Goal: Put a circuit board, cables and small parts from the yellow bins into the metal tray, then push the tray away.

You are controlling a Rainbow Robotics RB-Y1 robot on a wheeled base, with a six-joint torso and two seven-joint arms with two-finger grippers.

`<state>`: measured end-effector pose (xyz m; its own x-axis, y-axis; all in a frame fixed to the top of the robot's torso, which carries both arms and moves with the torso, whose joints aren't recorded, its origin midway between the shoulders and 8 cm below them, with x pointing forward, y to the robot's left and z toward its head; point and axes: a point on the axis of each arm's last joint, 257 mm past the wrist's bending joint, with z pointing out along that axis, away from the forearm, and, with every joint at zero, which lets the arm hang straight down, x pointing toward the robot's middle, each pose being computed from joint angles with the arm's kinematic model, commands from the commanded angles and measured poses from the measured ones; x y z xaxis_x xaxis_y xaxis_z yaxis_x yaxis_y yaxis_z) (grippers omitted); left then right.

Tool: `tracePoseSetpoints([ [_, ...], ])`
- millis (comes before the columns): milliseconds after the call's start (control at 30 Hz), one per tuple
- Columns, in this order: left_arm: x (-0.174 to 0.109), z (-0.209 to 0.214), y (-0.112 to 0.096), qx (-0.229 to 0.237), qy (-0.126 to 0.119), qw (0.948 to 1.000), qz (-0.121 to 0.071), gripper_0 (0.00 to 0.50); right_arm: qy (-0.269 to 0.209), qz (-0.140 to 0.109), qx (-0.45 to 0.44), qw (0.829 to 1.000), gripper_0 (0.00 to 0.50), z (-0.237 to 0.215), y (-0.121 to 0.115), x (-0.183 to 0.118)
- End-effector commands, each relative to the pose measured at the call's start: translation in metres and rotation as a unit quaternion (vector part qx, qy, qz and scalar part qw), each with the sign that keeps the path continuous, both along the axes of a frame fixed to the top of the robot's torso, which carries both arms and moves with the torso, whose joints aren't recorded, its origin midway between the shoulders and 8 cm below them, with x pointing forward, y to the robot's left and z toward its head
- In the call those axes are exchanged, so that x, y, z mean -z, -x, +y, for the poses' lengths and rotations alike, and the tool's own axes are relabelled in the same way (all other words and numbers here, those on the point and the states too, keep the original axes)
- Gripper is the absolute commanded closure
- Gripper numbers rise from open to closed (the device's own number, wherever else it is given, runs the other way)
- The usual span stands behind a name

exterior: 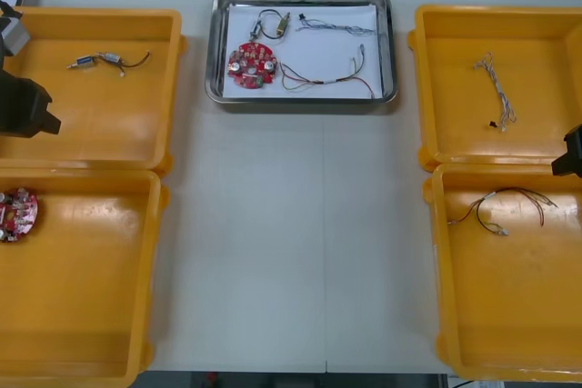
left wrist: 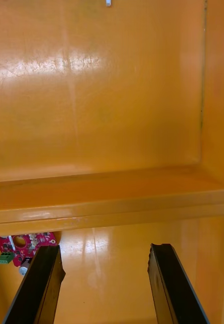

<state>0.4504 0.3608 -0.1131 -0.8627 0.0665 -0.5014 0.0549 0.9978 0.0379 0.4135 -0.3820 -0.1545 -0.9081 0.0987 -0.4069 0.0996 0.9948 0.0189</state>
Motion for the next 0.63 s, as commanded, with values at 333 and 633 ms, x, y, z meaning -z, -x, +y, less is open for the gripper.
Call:
tracePoseSetpoints([
  [333,-0.0136,0.0218,0.0047,0.01,-0.032,0.9994,-0.008,0.0,0.009,-0.025,-0.04,0.999,0.0,0.0145,-0.01,-0.0153],
  [633,-0.0136,0.0218,0.0047,0.01,-0.032,0.9994,-0.008,0.0,0.009,-0.025,-0.04,0.999,0.0,0.0145,-0.01,-0.0153],
])
